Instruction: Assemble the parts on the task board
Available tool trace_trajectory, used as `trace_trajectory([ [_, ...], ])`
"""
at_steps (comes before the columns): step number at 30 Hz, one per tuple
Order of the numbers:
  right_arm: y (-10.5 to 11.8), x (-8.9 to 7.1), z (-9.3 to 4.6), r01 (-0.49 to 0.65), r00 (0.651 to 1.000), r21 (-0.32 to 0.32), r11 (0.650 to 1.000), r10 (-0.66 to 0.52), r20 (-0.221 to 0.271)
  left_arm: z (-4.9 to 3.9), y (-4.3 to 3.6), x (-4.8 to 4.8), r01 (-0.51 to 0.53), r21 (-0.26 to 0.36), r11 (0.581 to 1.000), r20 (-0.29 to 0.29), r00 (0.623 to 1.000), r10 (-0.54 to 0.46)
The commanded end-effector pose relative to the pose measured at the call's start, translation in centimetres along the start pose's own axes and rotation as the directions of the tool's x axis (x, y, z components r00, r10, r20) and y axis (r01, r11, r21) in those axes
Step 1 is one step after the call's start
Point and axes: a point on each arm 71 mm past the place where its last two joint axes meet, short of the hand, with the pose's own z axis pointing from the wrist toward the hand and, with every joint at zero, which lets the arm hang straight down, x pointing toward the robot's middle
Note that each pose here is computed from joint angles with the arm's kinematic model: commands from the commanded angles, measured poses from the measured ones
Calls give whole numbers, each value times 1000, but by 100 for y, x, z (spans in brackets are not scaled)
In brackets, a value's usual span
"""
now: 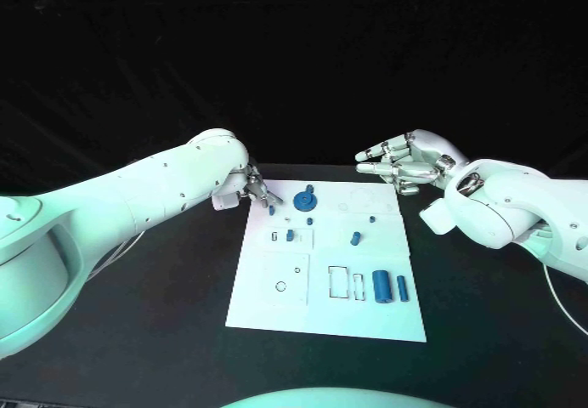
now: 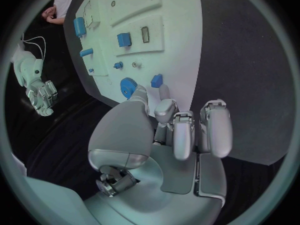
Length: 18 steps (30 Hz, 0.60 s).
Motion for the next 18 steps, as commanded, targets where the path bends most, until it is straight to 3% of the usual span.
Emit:
trace_trajectory([
  [1,8,17,1,5,1000,-12,1000,-5,-16,6,-4,17,-20,-9,1000,-17,1000,20],
  [18,12,22,1,4,1000,-13,1000,-4,-18,16,-21,59,-17,-5,1000,-44,999,17],
])
